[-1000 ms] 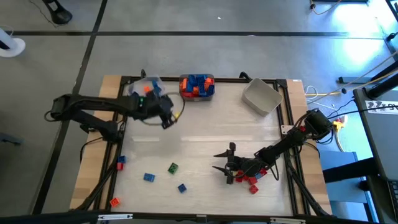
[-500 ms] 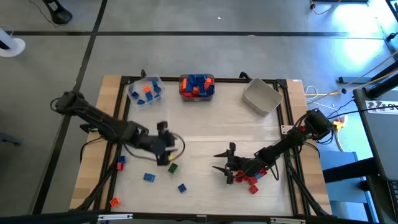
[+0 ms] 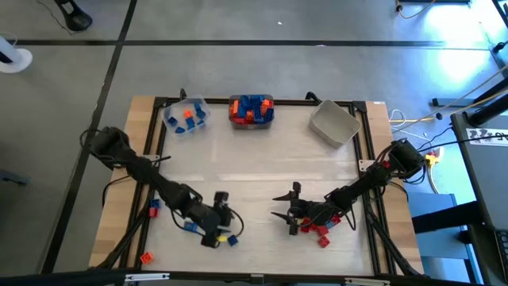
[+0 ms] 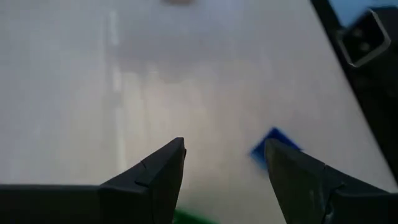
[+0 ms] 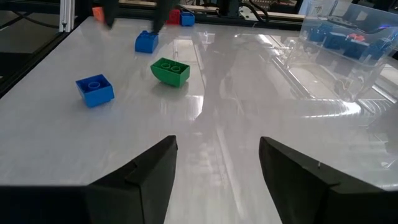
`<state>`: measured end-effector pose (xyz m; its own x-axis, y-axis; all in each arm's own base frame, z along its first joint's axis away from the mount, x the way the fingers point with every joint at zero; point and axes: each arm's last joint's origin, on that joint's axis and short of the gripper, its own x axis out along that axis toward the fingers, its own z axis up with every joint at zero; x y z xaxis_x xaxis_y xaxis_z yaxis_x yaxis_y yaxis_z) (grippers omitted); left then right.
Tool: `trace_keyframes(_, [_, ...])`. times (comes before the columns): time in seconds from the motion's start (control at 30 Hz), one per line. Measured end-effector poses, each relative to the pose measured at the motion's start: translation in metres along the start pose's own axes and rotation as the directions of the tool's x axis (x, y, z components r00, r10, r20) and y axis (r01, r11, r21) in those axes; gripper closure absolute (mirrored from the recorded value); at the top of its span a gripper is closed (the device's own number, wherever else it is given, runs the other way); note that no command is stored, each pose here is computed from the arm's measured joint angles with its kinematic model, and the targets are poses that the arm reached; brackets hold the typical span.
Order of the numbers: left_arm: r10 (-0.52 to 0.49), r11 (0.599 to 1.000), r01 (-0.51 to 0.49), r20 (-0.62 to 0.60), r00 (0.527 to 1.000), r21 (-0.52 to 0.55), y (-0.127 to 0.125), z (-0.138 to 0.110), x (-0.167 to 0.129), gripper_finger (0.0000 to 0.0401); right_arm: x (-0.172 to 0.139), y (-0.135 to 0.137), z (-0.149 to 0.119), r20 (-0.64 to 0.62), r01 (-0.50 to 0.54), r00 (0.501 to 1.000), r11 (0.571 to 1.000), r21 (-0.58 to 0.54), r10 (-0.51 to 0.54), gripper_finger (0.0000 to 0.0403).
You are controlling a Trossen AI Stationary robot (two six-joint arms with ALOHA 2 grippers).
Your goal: Sort blocks by size
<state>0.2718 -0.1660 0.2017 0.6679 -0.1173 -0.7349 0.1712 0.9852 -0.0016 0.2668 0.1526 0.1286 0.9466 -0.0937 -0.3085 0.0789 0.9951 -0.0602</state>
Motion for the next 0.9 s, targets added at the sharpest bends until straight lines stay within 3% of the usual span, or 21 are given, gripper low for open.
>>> trace_keyframes(0.3, [-0.148,0.986,0.149,-0.019,0.989,0.069,-0.023,-0.012,0.038,0.0191,0.000,0.000,0.000,0.000,0.000,1.000,1.000,0.000,0.000,0.0173])
trace_keyframes(0.9, [-0.166,0.970,0.175,-0.069,0.984,0.167,-0.028,-0.025,0.064,0.0191,0.000,0.000,0.000,-0.001,0.000,1.000,1.000,-0.001,0.000,0.0173])
